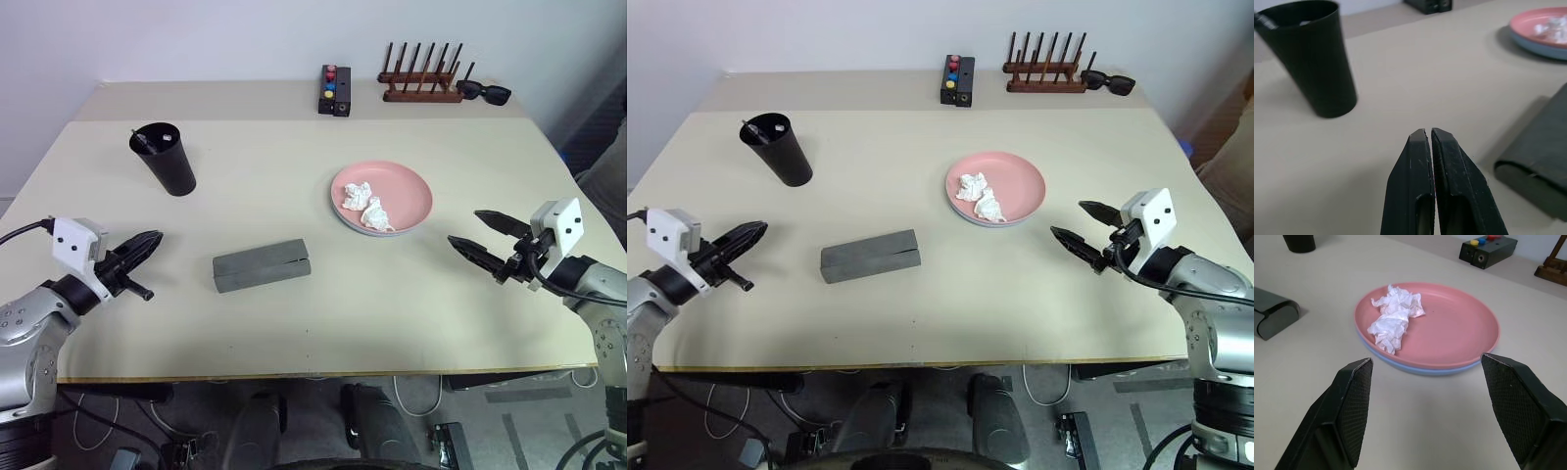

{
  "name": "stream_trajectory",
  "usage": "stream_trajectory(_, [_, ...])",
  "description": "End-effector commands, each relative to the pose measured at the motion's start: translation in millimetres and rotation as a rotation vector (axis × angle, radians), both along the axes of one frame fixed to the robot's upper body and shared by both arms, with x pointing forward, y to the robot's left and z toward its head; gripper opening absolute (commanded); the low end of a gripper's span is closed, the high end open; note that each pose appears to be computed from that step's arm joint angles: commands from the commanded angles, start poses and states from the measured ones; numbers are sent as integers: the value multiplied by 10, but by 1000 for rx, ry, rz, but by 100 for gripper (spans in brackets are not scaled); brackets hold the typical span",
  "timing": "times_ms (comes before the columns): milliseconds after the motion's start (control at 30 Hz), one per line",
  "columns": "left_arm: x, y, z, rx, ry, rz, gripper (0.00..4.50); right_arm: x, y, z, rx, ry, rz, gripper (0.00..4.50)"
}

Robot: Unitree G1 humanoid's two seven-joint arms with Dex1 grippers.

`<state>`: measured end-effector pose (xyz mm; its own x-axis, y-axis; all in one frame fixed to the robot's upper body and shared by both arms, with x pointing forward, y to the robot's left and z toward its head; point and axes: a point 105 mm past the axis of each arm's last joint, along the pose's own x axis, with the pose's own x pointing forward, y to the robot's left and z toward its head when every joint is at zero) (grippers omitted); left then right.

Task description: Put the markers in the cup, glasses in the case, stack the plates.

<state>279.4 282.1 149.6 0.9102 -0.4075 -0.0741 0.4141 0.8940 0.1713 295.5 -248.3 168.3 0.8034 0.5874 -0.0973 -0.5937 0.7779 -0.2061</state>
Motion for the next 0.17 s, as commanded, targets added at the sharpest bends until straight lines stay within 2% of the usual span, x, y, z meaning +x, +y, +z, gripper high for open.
stream_trajectory(33, [-49,46,117,-5,-52,18,9,25,-16,112,-13,-30,2,357])
stream_trajectory(167, [-49,38,126,-8,-59,25,9,67,19,124,-10,-36,6,357])
